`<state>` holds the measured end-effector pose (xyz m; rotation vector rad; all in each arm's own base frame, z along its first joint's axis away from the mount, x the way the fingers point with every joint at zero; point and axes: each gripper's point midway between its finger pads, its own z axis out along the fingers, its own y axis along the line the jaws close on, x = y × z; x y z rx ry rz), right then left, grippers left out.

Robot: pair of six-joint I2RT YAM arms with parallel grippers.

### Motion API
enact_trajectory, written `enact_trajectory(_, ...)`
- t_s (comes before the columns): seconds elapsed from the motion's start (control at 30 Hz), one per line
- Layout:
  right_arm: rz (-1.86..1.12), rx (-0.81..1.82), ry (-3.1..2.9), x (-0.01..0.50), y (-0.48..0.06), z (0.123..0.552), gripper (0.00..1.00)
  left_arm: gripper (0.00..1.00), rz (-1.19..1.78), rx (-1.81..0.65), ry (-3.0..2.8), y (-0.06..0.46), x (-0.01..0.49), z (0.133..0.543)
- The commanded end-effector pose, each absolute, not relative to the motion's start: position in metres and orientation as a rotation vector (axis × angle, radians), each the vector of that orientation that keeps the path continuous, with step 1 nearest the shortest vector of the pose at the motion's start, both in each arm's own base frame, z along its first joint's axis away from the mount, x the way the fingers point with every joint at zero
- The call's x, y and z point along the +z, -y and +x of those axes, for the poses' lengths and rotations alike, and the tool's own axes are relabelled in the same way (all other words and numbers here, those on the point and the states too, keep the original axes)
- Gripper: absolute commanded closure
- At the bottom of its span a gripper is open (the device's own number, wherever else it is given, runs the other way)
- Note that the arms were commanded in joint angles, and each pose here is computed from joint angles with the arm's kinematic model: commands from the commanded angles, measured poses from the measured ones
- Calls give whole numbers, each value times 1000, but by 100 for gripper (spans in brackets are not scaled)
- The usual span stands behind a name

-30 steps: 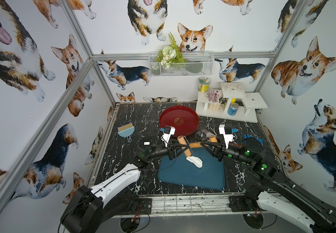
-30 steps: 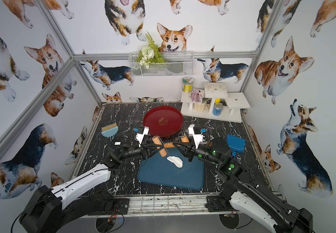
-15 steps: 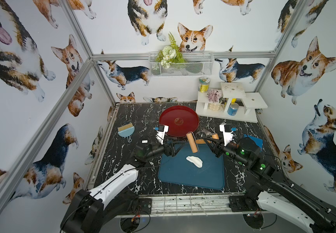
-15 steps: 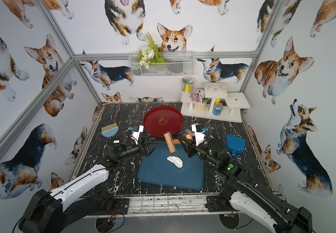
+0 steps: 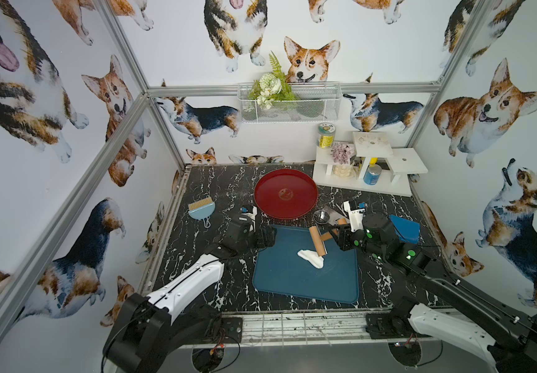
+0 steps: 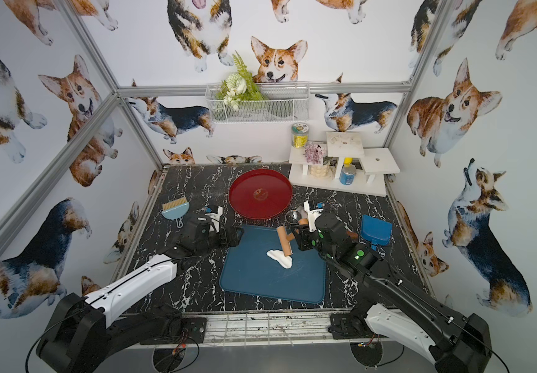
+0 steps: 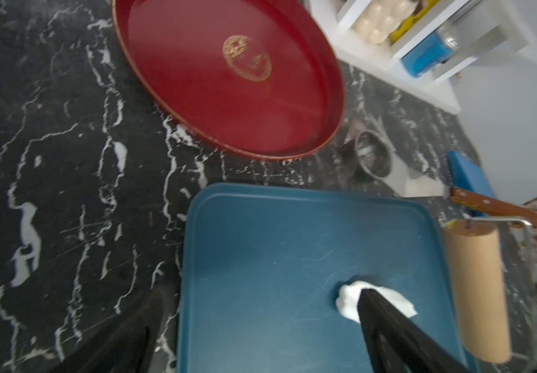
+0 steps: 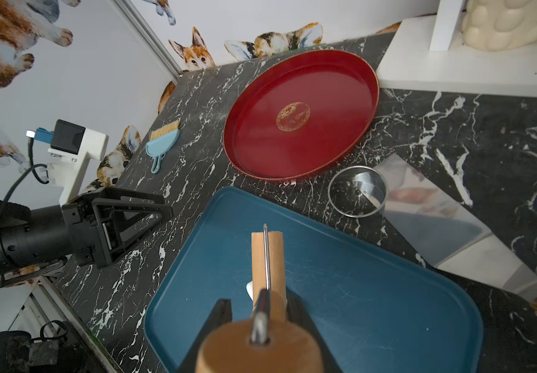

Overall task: Roll out the dumpling wrappers from the dough
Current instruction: Flatten out the dough on the work surface.

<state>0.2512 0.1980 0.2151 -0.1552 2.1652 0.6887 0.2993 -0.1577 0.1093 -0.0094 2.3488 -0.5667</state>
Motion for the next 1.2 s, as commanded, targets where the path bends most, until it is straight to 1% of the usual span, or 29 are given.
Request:
enact_trajectory(0.0, -123, 725, -2209, 202, -204, 245, 100, 1, -16, -407, -2420, 140, 89, 297)
enact_trajectory(0.23, -74, 698, -2283, 169, -217, 245, 100, 4, 11, -345, -2503, 140, 58, 298)
enact_trajectory(0.57, 10, 534, -2298, 152, -199, 257, 100, 17, 47, -353, -2567, 149, 32, 297)
enact_trajectory(0.8, -60, 493, -2316, 142, -212, 249, 100, 33, 65, -370, -2595, 156, 21, 294)
enact_trajectory(0.87, -61, 486, -2334, 137, -213, 248, 100, 40, 63, -373, -2596, 157, 20, 294)
enact_trajectory(0.97, -58, 486, -2350, 133, -215, 247, 100, 47, 61, -373, -2596, 157, 19, 293)
enact_trajectory(1.07, -43, 407, -2382, 125, -207, 249, 100, 56, 64, -367, -2597, 156, 19, 293)
enact_trajectory(1.17, -26, 341, -2362, 131, -195, 254, 100, 63, 63, -357, -2597, 154, 19, 293)
